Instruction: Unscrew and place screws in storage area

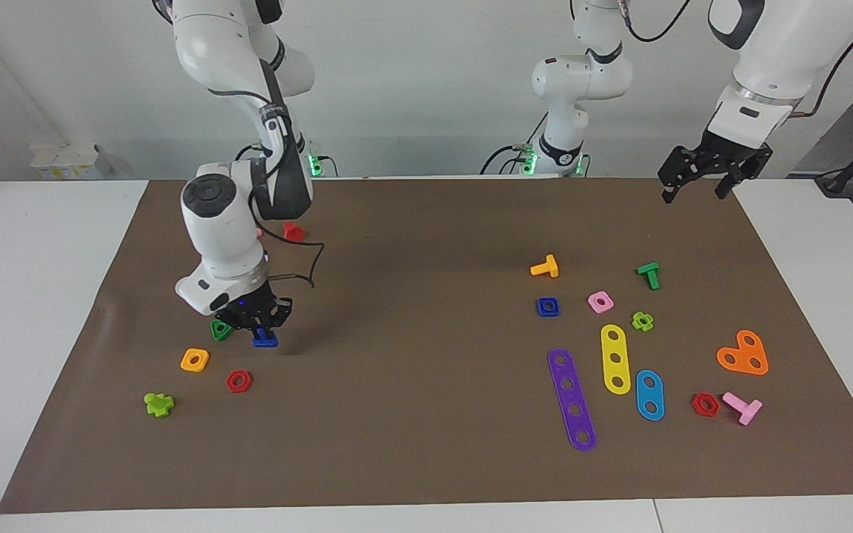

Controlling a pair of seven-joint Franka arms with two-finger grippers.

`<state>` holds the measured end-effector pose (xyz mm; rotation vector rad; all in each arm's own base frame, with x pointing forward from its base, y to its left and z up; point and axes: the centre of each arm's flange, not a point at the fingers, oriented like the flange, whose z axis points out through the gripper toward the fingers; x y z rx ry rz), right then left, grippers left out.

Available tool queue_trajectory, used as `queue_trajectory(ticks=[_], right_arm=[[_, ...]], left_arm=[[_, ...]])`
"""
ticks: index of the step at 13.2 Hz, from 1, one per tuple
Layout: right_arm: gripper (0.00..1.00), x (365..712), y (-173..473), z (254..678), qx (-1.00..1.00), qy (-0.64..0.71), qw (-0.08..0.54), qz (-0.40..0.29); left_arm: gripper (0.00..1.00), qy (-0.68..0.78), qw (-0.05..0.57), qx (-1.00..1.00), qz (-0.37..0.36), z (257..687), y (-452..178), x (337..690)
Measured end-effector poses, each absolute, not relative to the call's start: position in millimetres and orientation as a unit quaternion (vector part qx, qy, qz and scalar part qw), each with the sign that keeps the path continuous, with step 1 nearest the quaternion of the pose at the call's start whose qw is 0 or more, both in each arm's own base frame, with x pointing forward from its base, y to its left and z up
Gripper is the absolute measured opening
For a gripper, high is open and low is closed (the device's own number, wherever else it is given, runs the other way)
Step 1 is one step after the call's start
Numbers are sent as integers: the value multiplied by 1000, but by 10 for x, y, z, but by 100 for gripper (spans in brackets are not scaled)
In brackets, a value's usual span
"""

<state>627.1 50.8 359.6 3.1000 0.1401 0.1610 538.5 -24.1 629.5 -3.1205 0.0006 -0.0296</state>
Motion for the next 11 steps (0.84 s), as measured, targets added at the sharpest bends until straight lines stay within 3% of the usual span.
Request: queue_trajectory(ticks=[4,8,9,11], right_arm=[[19,5999,215,3106,997,54,13,56],[23,5954,244,3099,997,58,12,56],[31,5958,243,3128,997,58,11,58],[56,6004,247,3294,996,51,9,72]], left_arm=[[100,-3,11,-1000,-5,6290,-202,5373],[100,-3,11,-1000,-4,6289,-201,5371],[100,-3,11,-1000,-4,6289,-201,5371],[100,-3,11,-1000,-4,6289,-201,5371]])
